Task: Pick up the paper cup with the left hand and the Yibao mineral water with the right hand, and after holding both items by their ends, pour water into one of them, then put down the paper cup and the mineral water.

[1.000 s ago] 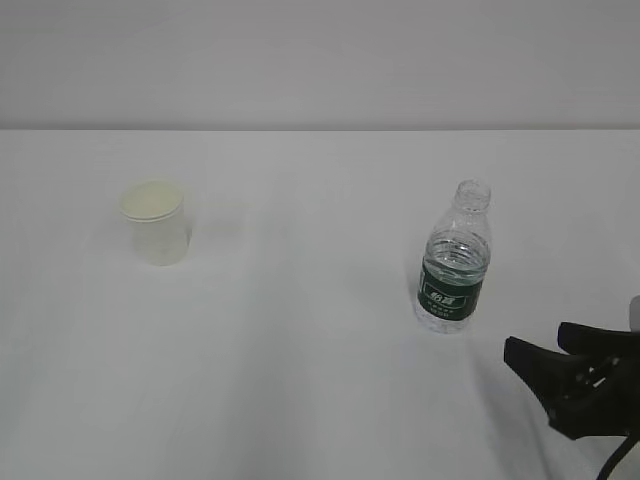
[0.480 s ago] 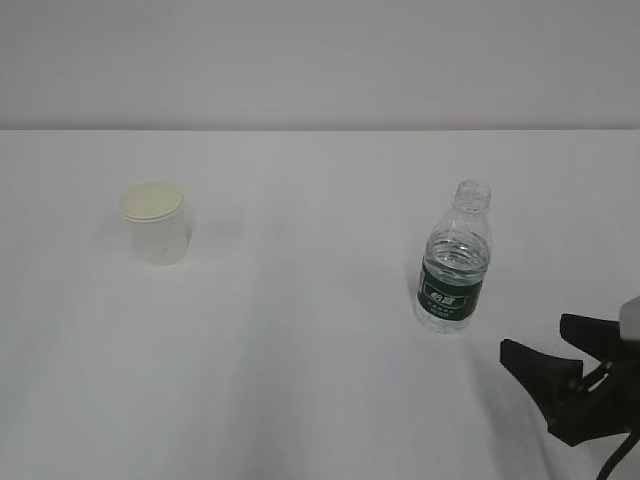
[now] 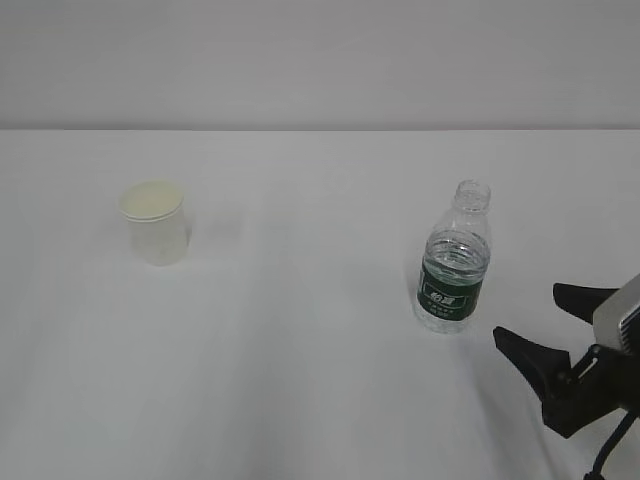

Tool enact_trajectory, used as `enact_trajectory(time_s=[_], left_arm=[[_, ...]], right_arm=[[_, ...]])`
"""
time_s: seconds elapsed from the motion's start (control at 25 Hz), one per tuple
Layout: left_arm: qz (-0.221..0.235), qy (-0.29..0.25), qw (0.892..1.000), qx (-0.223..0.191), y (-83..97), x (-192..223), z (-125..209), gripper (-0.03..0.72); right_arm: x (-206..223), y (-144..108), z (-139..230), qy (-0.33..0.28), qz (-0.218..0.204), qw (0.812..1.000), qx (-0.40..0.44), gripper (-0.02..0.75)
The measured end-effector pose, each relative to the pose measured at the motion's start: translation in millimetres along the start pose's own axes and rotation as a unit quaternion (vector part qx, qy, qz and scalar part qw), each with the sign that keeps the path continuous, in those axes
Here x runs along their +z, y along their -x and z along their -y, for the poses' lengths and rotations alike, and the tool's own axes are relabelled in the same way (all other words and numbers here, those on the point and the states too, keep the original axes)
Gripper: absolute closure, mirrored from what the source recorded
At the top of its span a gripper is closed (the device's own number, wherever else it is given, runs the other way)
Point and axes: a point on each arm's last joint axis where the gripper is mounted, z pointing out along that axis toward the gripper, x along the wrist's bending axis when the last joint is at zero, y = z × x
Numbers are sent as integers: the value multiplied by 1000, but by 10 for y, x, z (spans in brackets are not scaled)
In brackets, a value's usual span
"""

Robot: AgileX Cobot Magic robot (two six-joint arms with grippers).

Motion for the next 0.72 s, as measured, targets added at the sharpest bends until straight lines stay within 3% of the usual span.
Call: enact_trajectory(time_s=[0.72], left_arm=[[1,18,1000,0,2,-1,-32,216]], right_arm=[[92,70,-84,20,8,998,-65,102]])
